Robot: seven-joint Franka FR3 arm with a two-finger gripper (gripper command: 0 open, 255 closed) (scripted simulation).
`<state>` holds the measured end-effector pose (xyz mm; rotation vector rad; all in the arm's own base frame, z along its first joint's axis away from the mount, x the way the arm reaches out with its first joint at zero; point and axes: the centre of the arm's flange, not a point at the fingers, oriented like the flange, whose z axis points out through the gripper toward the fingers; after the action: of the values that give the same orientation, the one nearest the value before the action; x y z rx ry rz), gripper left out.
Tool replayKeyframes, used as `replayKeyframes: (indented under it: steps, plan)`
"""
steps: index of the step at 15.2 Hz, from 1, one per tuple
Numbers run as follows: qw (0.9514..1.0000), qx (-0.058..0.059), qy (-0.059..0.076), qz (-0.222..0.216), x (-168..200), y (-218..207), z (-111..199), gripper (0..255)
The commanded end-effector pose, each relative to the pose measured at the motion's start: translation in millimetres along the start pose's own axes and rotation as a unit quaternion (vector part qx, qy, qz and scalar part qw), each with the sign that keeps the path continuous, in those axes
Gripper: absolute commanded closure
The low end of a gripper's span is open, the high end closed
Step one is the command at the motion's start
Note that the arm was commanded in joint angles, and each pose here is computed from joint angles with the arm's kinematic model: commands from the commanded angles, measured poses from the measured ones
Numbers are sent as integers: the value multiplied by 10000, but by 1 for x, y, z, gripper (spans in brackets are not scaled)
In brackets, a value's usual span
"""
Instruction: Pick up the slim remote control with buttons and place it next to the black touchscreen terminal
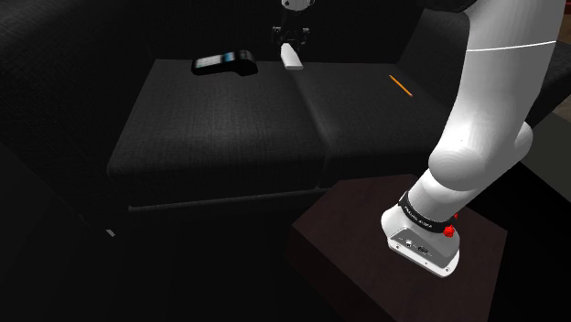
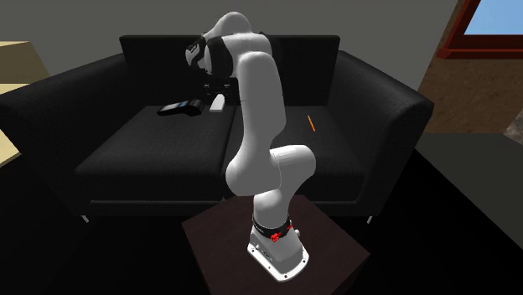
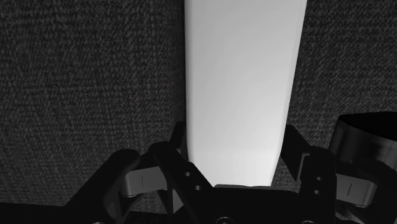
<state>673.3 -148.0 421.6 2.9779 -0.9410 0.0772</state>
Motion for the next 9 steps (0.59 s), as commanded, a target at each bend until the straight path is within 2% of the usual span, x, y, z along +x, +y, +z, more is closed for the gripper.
replayKeyframes:
  steps: [1,9]
  plan:
    - [10000,2,5,0,0,0,11,255]
    - [10000,2,5,0,-2,-1,53,255]
